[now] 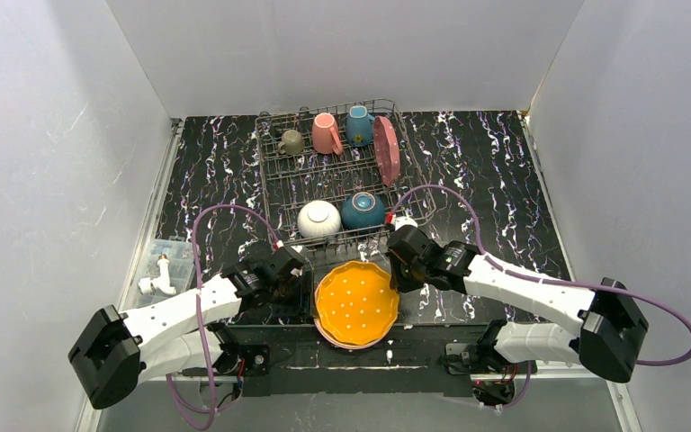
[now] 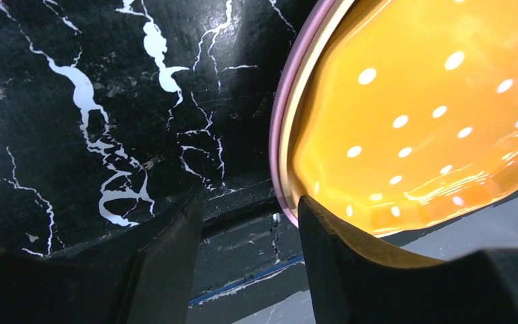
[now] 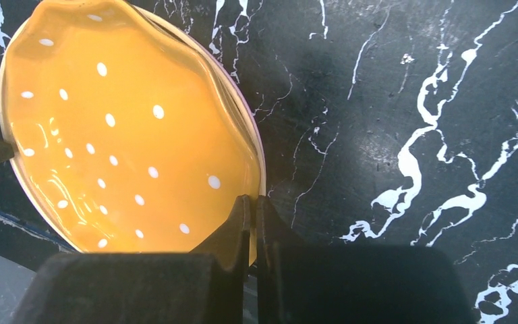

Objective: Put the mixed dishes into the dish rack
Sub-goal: Pick up the plate from the corner of the board.

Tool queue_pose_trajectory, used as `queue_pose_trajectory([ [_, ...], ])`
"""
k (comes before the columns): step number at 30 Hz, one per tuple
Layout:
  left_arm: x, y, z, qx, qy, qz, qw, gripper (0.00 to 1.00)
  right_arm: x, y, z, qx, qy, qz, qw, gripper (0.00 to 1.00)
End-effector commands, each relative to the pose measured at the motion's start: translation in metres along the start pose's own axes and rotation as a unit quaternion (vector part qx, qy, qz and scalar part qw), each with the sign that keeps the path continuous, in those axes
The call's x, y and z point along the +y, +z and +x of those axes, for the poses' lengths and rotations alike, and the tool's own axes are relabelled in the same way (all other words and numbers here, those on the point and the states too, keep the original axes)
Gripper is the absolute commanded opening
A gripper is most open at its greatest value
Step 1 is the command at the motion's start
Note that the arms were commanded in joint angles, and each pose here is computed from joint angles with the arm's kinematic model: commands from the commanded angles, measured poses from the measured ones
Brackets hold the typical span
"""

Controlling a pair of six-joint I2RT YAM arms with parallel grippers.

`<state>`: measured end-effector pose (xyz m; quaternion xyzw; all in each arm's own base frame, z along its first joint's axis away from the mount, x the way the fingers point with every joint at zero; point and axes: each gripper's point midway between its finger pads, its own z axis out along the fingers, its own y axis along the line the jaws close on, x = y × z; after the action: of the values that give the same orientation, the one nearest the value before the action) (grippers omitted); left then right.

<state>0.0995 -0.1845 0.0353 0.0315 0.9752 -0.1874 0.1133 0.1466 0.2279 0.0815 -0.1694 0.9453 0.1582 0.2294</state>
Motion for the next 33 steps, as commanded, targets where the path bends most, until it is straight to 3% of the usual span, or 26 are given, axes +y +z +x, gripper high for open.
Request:
queue_pose_trajectory([
  [1, -0.004, -0.011, -0.005, -0.007, 0.009, 0.001, 1.0, 0.53, -0.003, -0.02, -0.025, -0.046, 0.001, 0.017, 0.999, 0.01],
  [17, -0.064, -0.044, -0.023, -0.001, 0.024, 0.099, 0.995, 0.57, -0.008, -0.04, -0.035, -0.07, 0.006, 0.024, 0.997, 0.01],
  [33, -0.069, -0.004, -0.016, 0.038, 0.017, 0.095, 0.995, 0.55, -0.009, -0.052, -0.034, -0.075, 0.015, 0.023, 0.997, 0.01],
])
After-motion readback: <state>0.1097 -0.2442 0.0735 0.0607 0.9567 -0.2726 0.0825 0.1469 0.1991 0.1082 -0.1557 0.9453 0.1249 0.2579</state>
